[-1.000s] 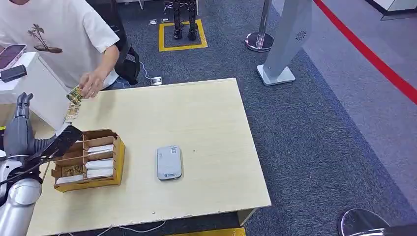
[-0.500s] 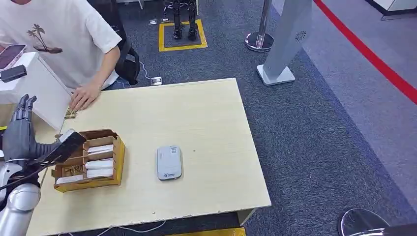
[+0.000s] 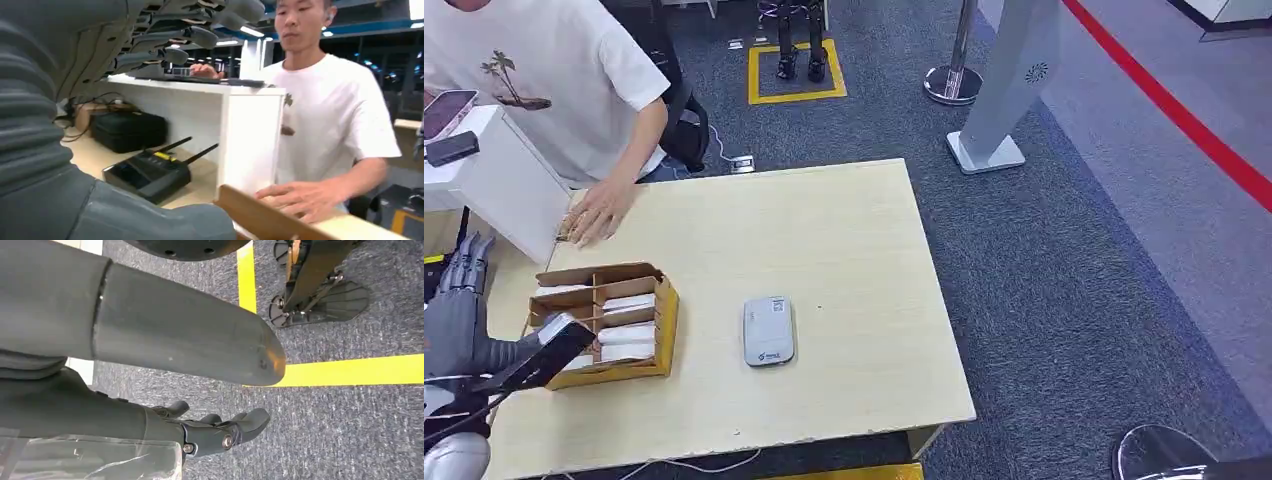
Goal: Pass the card to the sensor for recognition and then transmit it.
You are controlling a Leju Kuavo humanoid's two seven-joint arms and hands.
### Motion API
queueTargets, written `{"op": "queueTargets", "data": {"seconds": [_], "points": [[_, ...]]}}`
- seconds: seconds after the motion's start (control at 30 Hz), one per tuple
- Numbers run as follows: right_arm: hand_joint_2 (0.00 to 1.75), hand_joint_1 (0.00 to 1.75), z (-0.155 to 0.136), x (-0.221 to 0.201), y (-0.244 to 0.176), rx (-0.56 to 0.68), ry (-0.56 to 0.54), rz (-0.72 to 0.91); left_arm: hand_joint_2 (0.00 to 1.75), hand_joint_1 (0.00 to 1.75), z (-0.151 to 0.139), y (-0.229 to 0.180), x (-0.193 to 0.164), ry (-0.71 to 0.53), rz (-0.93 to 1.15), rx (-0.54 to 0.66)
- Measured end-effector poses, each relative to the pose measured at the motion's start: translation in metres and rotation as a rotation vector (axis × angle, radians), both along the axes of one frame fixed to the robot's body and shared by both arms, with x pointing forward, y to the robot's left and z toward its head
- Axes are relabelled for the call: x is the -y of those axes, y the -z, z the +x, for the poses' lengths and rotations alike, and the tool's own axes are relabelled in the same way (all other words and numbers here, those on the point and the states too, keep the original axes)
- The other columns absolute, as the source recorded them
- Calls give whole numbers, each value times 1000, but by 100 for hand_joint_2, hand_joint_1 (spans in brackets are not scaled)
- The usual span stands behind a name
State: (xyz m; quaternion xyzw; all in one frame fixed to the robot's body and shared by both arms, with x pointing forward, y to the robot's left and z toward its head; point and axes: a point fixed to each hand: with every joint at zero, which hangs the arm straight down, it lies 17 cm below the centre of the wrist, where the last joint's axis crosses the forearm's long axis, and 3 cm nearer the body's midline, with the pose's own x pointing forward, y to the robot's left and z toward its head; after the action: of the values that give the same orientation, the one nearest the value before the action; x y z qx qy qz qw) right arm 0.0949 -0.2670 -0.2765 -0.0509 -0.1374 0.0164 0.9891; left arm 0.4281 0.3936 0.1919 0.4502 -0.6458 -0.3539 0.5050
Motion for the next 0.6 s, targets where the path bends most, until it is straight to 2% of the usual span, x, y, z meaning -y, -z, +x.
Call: {"op": "queueTargets", "data": {"seconds": [0.27, 0.6], "points": [[0, 0, -3, 1, 0, -3, 27, 0, 175, 0, -47, 9, -5, -20, 29, -15], [0, 0, -3, 2, 1, -6, 47, 1, 175, 0, -76, 22, -15, -76, 68, -64]]}}
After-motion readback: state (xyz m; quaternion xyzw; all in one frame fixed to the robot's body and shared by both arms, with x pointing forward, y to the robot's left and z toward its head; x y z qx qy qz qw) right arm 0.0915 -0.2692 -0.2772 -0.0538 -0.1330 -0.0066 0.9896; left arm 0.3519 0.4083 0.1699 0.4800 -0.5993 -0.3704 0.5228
